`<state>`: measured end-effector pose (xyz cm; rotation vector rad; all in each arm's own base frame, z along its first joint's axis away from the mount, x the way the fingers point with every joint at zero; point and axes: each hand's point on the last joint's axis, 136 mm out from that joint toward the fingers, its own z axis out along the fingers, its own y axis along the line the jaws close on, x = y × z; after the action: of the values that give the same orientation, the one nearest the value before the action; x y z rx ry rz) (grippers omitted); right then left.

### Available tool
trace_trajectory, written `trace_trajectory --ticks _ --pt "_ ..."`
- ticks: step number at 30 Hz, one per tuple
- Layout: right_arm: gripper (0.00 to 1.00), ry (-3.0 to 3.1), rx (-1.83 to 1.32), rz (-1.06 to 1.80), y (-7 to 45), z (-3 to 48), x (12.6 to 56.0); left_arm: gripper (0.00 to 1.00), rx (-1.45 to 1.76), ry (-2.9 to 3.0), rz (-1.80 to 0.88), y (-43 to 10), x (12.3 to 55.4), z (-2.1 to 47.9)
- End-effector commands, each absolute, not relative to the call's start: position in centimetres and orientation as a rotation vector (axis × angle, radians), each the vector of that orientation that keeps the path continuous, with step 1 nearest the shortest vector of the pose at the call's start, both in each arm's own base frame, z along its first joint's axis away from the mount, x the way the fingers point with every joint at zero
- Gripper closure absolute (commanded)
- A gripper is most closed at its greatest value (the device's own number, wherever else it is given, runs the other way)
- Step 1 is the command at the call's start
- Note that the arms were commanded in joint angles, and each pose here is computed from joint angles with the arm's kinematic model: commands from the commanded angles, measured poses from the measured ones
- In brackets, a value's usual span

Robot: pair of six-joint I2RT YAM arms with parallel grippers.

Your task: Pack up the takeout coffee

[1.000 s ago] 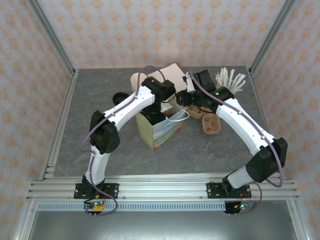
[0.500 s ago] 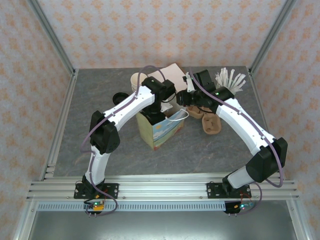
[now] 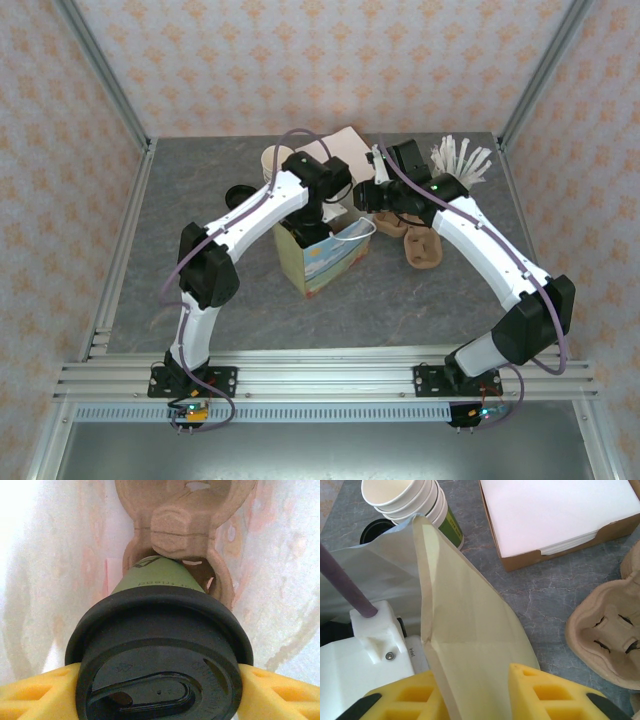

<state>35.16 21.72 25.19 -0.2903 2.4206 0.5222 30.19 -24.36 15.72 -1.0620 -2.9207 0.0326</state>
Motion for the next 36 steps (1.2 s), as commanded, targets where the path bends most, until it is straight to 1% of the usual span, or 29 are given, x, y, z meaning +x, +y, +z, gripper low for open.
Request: trace_trajectory --ticks 1,36 --pt "0.68 2.414 -0.282 0.511 21.7 26.0 35.1 0.27 -1.083 -2.994 0.091 -24.5 30.0 18.9" --pt "0.68 2.413 -0.281 0.509 21.7 26.1 35.2 0.26 -1.158 -3.13 0.097 -23.1 29.3 25.6"
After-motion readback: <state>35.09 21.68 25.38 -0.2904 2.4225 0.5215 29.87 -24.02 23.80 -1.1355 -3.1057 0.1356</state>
